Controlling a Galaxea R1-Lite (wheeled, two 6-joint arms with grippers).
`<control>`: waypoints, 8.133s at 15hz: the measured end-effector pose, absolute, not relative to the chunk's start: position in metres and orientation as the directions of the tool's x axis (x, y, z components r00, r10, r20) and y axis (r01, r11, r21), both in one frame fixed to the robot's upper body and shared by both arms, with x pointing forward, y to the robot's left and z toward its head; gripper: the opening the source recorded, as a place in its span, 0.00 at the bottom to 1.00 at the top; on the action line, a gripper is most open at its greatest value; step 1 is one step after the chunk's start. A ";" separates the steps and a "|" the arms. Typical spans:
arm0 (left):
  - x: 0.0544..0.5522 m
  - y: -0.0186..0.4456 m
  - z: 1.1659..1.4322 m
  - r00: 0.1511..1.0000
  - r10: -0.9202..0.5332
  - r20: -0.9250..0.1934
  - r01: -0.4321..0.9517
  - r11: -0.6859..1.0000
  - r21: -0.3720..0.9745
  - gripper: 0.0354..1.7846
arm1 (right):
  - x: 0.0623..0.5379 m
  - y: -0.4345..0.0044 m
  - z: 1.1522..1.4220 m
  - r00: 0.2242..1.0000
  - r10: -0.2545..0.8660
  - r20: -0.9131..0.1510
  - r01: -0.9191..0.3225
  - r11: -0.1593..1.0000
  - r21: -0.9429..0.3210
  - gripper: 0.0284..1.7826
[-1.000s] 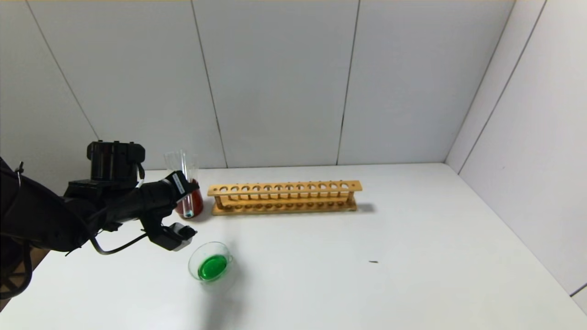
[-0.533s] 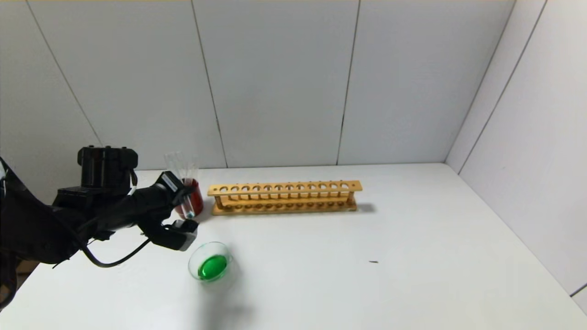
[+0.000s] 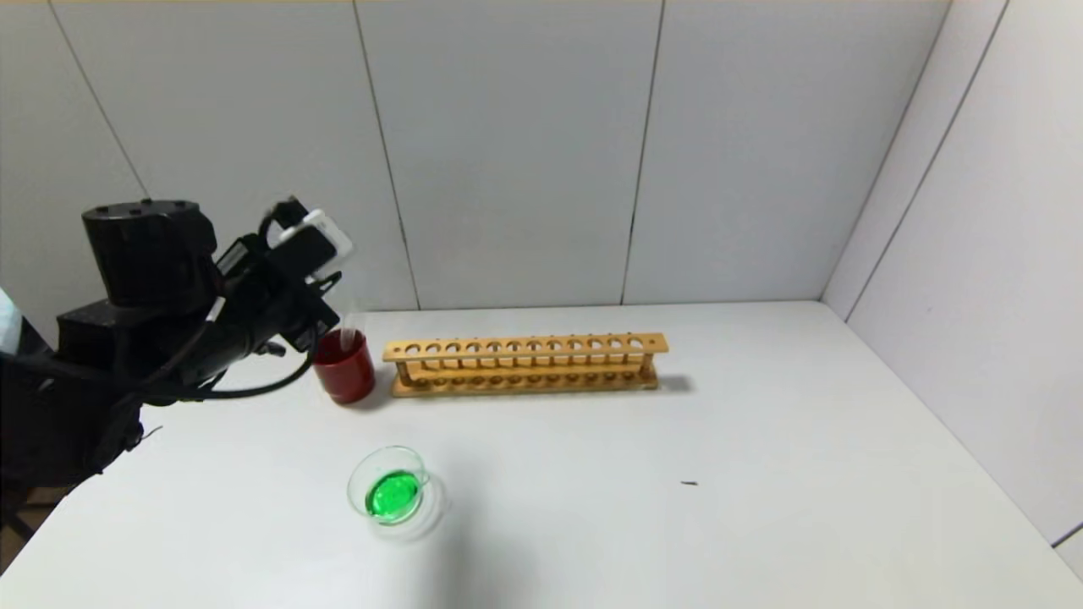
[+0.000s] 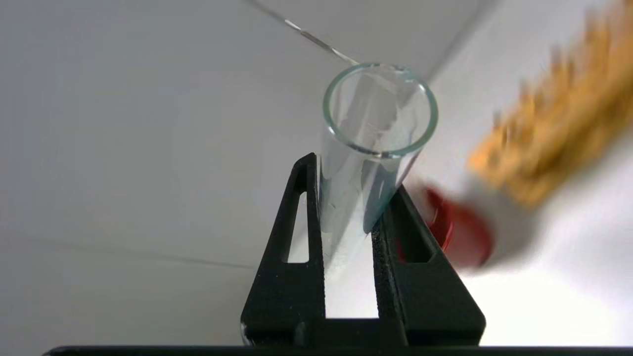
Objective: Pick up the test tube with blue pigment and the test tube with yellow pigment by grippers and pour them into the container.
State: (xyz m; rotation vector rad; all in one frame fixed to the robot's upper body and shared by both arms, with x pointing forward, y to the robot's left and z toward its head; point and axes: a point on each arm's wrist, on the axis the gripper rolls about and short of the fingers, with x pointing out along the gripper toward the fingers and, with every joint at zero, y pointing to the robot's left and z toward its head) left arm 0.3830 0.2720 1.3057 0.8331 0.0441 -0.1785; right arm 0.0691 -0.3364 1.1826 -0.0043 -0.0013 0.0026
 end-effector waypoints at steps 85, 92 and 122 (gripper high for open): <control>0.069 0.331 1.325 0.991 -0.127 0.045 0.123 0.988 0.089 0.98 | 0.069 -0.336 1.183 1.000 0.002 0.001 -0.002 1.000 -0.004 0.98; 0.052 0.332 1.227 0.995 -0.063 0.074 0.059 0.997 0.054 0.98 | 0.069 -0.336 1.183 1.000 0.003 0.001 -0.003 1.000 -0.004 0.98; 0.065 0.333 1.182 0.997 -0.034 -0.075 0.039 0.998 0.057 0.98 | 0.069 -0.336 1.182 1.000 0.002 -0.002 -0.002 1.000 -0.003 0.98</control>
